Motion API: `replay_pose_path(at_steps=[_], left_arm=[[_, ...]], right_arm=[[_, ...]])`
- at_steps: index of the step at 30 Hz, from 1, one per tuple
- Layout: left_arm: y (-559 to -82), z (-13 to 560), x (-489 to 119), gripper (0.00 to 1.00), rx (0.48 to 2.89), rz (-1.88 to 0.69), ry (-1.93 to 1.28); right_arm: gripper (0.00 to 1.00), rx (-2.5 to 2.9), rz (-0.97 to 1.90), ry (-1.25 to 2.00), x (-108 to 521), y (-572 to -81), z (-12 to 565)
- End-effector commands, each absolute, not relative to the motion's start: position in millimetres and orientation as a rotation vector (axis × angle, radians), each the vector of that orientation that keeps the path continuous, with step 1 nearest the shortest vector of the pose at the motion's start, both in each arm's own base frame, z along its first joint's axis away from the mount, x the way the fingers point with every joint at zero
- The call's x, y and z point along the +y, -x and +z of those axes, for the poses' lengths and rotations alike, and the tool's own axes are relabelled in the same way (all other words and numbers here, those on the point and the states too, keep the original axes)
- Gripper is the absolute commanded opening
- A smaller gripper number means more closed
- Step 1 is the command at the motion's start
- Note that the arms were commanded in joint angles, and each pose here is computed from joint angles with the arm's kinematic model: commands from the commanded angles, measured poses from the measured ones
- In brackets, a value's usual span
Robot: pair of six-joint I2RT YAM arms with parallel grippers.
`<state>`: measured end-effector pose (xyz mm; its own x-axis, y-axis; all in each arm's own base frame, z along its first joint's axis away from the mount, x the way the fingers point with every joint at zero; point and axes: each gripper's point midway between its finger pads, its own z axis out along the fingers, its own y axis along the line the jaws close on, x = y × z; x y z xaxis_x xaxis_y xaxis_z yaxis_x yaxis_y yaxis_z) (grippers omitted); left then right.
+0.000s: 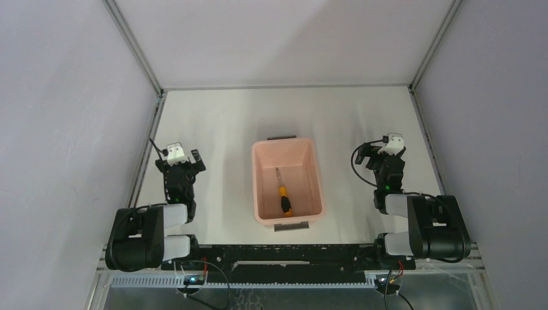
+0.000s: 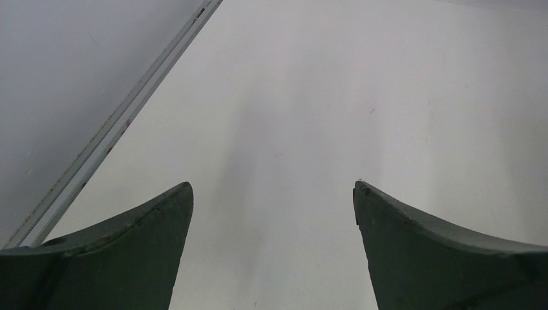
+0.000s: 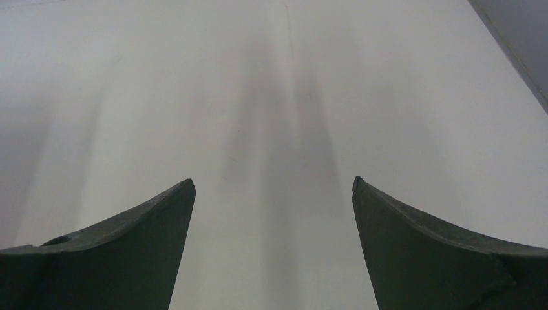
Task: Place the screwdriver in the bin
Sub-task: Reset both arms
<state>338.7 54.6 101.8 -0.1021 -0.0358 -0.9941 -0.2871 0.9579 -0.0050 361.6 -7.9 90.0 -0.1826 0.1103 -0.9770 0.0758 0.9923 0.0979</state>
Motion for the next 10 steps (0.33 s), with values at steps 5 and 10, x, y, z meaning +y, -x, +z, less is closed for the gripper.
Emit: replay_pose_path(at_steps=[5,10], left_arm=[[-352.8,134.8,52.1,0.98,1.571,0.204,0.228],[-352.6,134.5,52.2,0.98,1.571,0.204,0.228]], right_arm=[[1.0,1.717,0.046,-0.139,-7.9,-370.8,102.3],[1.0,1.717,0.044,-0.14,-8.8,-370.7,102.6]])
